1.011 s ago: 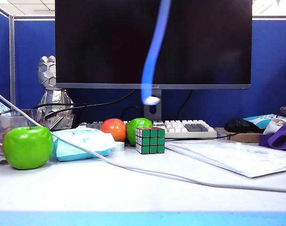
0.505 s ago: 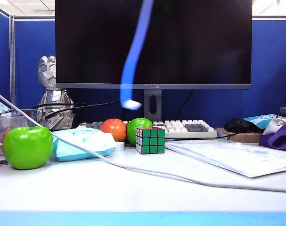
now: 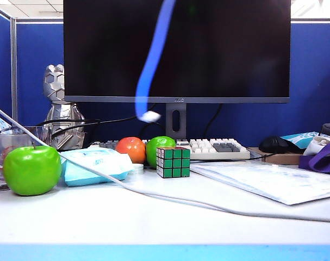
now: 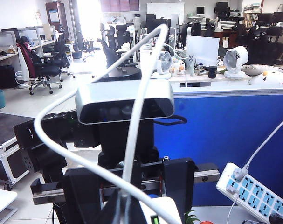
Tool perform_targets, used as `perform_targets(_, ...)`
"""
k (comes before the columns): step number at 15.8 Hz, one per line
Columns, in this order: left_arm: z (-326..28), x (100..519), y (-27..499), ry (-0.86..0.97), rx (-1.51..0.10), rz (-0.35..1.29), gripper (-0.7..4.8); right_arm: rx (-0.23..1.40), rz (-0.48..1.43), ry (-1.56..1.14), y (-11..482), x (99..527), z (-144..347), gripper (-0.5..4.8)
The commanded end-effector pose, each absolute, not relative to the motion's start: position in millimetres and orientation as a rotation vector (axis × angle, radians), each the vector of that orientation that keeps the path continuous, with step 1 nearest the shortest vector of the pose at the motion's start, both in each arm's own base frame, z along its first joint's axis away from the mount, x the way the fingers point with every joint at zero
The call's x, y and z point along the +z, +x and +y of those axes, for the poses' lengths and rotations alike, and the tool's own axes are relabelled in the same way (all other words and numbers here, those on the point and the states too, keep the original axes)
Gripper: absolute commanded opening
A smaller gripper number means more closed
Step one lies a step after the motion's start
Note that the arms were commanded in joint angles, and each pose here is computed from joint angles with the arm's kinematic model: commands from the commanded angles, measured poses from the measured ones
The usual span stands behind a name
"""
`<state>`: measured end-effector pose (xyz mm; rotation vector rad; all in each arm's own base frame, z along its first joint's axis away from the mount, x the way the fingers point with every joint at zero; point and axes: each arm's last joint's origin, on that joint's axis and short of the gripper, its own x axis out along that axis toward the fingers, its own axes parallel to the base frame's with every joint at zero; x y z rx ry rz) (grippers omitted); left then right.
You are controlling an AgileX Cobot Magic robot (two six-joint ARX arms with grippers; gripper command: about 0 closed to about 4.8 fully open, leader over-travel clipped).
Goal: Pick up the Type-C charging cable and the charging base, insert one end of the Type-C charger into the corresponding slot on the base, and finally place the plugged-in charger back on the table.
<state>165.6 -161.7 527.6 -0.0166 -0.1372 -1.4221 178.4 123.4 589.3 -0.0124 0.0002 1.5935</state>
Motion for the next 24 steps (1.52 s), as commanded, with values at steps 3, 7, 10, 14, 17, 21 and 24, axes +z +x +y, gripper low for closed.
perform_targets(3, -153, 549, 156, -0.023, -1.402, -0.328, -0.06, 1.616, 0.139, 0.026, 185, 574, 128, -0.01)
perform_targets(7, -151, 552, 153, -0.022, -1.398, -0.366, -0.06, 1.619, 0.147, 0.008, 186, 569, 129, -0.01)
perform_targets(10, -151, 553, 153, -0.022, -1.396, -0.378, -0.06, 1.618, 0.165, 0.013, 185, 568, 128, -0.01)
perform_targets(14, -151, 552, 153, -0.013, -1.396, -0.374, -0.06, 1.618, 0.155, 0.01, 185, 569, 128, 0.0)
perform_targets(17, -151, 549, 154, -0.013, -1.399, -0.335, -0.06, 1.616, 0.128, 0.031, 185, 575, 128, 0.06)
perform_targets(21, -152, 545, 155, -0.002, -1.4, -0.292, -0.06, 1.604, 0.091, 0.032, 182, 580, 126, 1.22)
perform_targets(24, -152, 545, 155, -0.001, -1.399, -0.291, -0.06, 1.582, 0.062, 0.023, 180, 584, 124, 1.24)
